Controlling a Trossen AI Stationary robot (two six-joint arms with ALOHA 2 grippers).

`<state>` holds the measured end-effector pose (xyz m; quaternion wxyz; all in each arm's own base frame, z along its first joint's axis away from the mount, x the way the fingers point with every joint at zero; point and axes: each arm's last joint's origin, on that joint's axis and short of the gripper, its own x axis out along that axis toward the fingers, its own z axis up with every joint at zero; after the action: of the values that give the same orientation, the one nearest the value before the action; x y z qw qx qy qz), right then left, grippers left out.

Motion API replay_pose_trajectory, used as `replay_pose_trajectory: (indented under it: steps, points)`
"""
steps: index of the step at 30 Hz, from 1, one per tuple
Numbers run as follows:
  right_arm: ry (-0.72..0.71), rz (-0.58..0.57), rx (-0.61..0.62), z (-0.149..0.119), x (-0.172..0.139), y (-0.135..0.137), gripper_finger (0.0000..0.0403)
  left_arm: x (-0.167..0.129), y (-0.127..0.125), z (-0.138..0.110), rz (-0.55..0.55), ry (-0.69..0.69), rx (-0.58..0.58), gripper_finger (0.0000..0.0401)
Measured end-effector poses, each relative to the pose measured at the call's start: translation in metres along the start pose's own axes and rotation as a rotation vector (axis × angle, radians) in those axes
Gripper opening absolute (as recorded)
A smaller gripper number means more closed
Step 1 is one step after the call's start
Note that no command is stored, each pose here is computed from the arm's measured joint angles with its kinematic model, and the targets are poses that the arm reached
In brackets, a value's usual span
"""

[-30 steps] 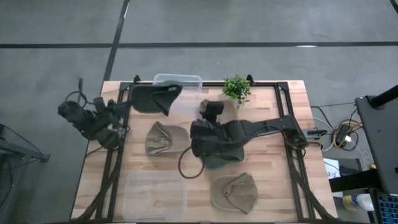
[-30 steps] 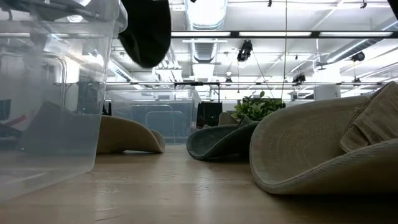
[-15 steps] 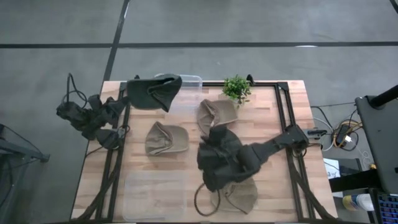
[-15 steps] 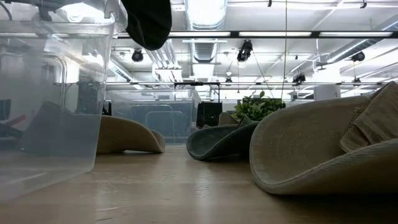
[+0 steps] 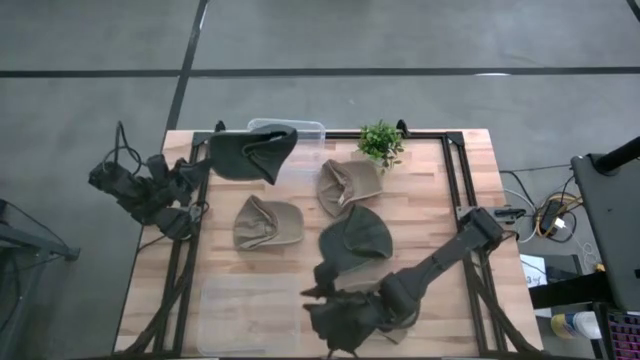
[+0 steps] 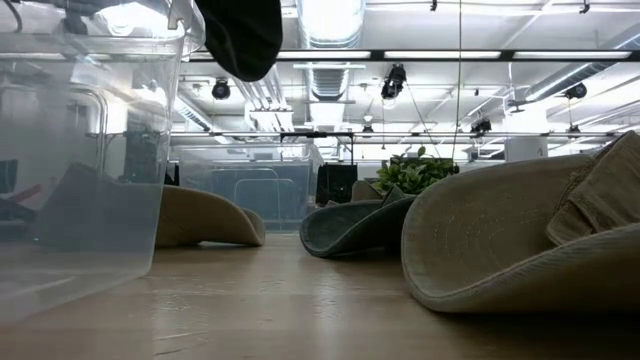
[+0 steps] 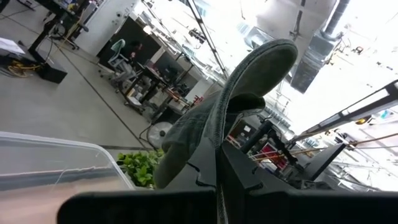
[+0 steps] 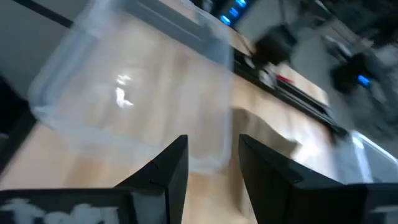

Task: Pick & Place hat
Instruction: Put the right gray cap in the top transparent bin

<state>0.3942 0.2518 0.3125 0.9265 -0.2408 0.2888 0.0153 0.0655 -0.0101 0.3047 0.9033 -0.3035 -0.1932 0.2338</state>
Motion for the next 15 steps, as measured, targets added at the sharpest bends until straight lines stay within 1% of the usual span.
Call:
replay_pose_trajectory:
  steps: [4,9,12,15]
  points:
    - [-0.08,0.077,-0.006,-0.01,0.004,0.002,0.0137,0.003,-0.002,-0.006,0.011,0.011,-0.039,0.0]
    - [-0.134,0.06,-0.038,-0.028,-0.004,-0.002,0.0137,0.008,-0.004,-0.017,0.045,0.018,-0.066,0.0]
    - [-0.205,0.035,-0.024,-0.034,-0.018,-0.011,0.0137,0.013,-0.003,-0.021,0.096,-0.009,-0.055,0.0]
    - [-0.239,0.024,-0.028,-0.047,-0.028,-0.017,0.0137,0.021,0.0,-0.025,0.145,-0.04,-0.058,0.0]
